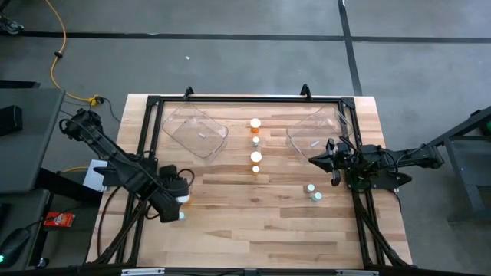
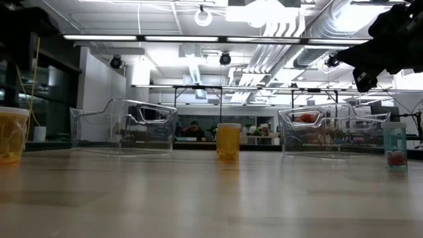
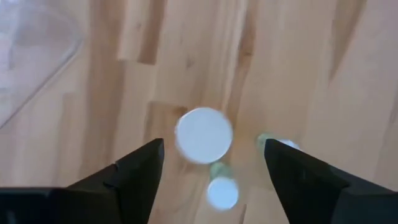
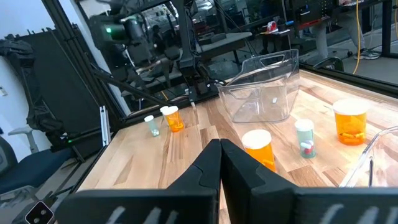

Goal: Pick and place medicine bottles into bin by pill shape (circle, oval)
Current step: Put the bottom orange capsule bottle into the left transparent bin

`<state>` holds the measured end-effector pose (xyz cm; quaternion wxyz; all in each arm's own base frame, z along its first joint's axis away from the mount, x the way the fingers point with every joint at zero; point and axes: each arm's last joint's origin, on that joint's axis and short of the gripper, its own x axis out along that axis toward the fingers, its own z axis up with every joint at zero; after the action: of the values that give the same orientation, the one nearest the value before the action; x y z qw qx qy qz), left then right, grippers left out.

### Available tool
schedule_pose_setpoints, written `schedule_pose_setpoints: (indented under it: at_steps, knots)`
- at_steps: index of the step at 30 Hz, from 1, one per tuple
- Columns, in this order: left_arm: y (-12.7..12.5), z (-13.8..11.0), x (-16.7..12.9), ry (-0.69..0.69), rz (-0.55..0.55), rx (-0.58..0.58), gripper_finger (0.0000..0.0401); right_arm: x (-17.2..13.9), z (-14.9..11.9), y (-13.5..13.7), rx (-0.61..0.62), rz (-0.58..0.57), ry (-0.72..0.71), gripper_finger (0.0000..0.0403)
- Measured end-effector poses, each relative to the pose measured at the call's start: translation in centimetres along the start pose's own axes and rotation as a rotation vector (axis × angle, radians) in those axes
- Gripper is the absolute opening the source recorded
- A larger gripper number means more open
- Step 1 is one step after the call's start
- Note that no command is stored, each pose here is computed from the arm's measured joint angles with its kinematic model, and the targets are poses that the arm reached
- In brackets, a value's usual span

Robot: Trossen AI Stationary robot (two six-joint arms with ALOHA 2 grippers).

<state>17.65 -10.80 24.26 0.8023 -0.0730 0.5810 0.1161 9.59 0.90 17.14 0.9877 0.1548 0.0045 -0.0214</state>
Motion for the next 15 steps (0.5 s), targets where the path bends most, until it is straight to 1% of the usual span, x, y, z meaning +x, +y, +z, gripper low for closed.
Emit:
schedule_pose_setpoints:
  at_steps: [3, 5, 8, 12, 15]
  knots:
    - [-0.4, -0.3, 1.2, -0.029, -0.035, 0.027, 0.0271, 0.0, 0.0, 0.0, 0.0, 0.0, 0.0, 0.0]
    - [-0.4, -0.6, 1.9, -0.038, -0.041, 0.018, 0.0271, 0.0, 0.0, 0.0, 0.0, 0.0, 0.0, 0.0]
    - [-0.1, -1.0, 2.6, -0.035, -0.01, 0.003, 0.0271, 0.0, 0.0, 0.0, 0.0, 0.0, 0.0, 0.0]
    - [0.4, -1.5, 3.3, -0.04, 0.037, 0.01, 0.0271, 0.0, 0.0, 0.0, 0.0, 0.0, 0.0, 0.0]
    - [0.5, -1.8, 3.8, -0.03, 0.048, 0.013, 0.0271, 0.0, 0.0, 0.0, 0.0, 0.0, 0.0, 0.0]
